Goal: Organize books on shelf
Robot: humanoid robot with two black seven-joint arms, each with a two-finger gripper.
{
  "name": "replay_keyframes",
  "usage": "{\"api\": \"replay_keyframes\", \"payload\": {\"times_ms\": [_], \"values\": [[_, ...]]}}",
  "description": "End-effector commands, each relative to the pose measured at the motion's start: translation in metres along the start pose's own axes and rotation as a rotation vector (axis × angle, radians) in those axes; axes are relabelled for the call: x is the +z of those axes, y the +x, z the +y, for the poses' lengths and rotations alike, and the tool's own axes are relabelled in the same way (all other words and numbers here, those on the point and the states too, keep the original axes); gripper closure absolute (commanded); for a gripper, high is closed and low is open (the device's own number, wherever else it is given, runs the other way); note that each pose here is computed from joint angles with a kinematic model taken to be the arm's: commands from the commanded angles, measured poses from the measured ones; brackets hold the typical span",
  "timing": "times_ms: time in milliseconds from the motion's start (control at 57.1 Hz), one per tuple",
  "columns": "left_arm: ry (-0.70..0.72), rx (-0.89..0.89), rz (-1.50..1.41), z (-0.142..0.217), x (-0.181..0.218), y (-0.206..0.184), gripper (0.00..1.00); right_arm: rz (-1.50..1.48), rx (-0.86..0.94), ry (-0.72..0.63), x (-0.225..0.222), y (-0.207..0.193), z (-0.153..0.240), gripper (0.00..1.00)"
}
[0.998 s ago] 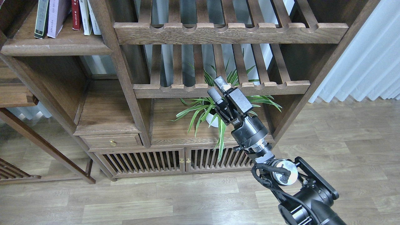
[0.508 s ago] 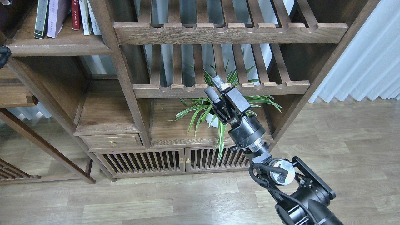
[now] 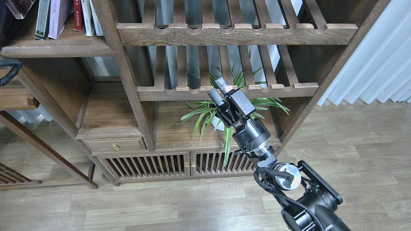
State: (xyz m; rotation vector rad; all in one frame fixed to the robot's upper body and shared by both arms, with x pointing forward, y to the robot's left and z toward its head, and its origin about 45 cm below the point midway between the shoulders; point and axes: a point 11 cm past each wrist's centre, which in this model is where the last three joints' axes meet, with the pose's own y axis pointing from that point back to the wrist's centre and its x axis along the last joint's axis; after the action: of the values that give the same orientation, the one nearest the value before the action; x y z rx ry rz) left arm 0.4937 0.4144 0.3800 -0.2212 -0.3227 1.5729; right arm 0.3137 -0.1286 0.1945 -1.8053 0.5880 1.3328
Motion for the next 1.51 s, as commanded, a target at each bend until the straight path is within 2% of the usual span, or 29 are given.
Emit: {"api": "replay_keyframes", "payload": {"times_ms": [0,158,315,543,771,1121,1261,1489], "values": [[0.003,0.0,-0.001,0.002,-0.002,0.0,0.7,-0.001,-0.001,0.002,0.0,0.0,0.0,0.2],[-0.001,-0.007,0.014,0.001,-0.006,-0.007,0.69,0.001,0.0,0.003,-0.001,0.0,0.0,0.2],[-0.049,-0.037,0.06,-0.004,-0.002,-0.031,0.68,0.002,0.0,0.004,-0.002,0.0,0.0,0.2],[-0.168,-0.037,0.191,-0.016,0.021,-0.053,0.68,0.005,0.0,0.005,-0.003,0.0,0.0,0.2],[-0.222,-0.062,0.364,-0.014,0.034,-0.075,0.64,0.012,-0.001,0.007,-0.006,-0.001,0.0,0.2],[-0.274,-0.149,0.511,0.032,0.037,-0.1,0.6,0.016,-0.003,0.007,-0.008,-0.002,0.0,0.2],[-0.27,-0.169,0.558,0.062,0.026,-0.098,0.55,0.012,-0.007,0.006,-0.006,-0.003,-0.002,0.2],[-0.276,-0.319,0.708,0.113,0.007,-0.106,0.52,0.004,-0.017,0.005,-0.003,-0.005,-0.005,0.2]]}}
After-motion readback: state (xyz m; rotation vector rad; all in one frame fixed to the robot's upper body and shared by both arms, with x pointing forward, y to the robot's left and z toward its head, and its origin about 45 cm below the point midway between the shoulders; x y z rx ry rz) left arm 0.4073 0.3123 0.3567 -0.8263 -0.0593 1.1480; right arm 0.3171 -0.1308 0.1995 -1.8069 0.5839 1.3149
